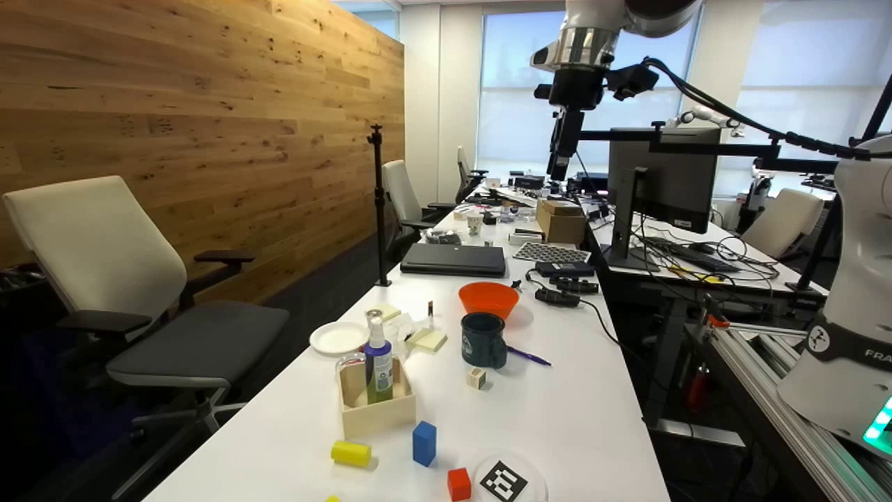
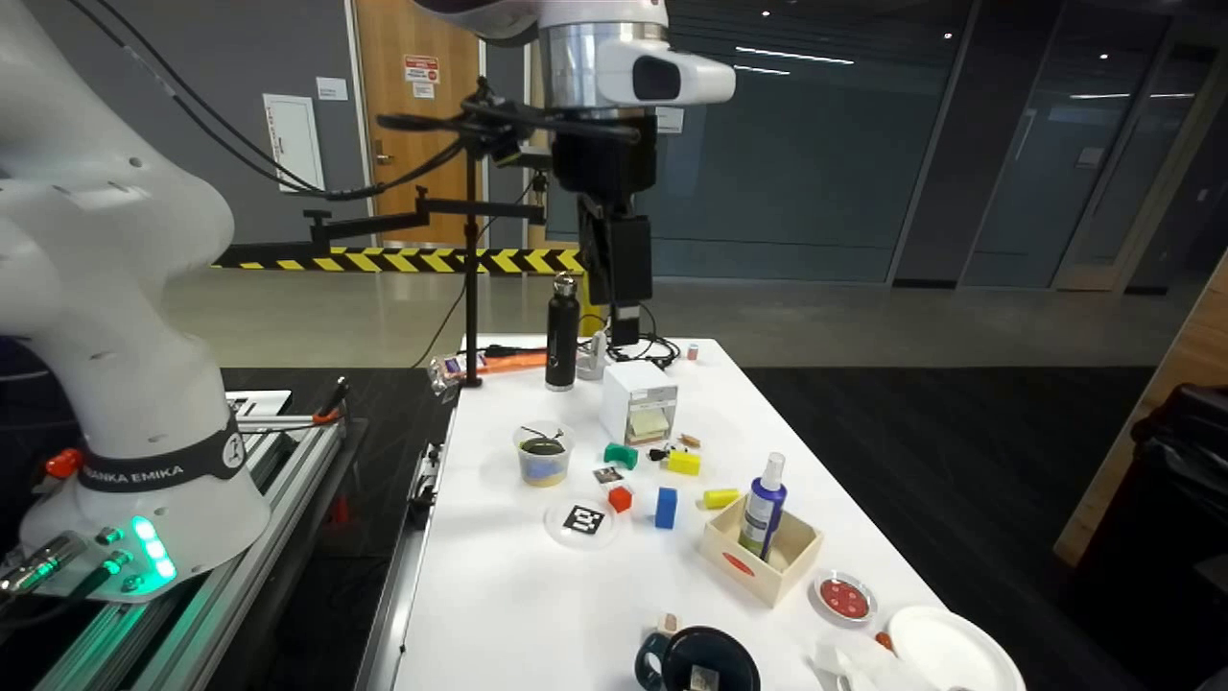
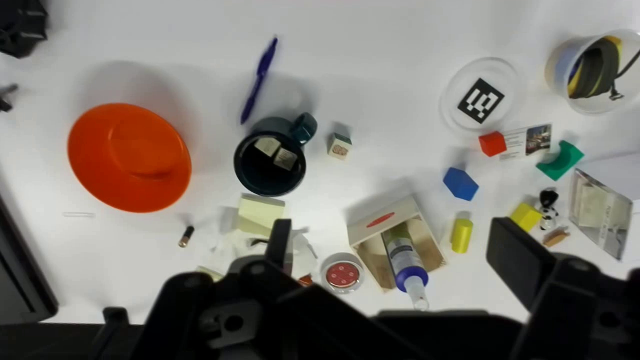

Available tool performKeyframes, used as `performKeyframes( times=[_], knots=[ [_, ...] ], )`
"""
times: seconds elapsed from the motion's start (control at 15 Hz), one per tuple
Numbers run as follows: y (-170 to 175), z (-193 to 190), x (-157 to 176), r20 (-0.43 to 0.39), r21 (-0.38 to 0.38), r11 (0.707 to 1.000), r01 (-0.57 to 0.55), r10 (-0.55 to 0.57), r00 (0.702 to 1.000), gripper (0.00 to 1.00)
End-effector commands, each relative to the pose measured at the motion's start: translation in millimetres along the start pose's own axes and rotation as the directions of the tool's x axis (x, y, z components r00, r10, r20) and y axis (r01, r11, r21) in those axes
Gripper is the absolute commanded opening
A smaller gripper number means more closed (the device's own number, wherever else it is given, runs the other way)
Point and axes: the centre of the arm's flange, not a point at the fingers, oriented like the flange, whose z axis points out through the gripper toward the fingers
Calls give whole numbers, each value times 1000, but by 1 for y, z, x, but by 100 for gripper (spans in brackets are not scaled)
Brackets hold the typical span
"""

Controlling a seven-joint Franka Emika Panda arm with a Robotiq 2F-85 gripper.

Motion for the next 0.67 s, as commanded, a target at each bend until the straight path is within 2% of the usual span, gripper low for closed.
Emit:
performKeyframes(
  times=[0.0,0.33,0.6],
  knots=[
    [-12,21,20,-43,78,995,67,-64,997,100],
    [-31,57,40,-23,112,986,123,-121,992,100],
    [-60,79,53,-6,145,970,195,-196,981,100]
  ],
)
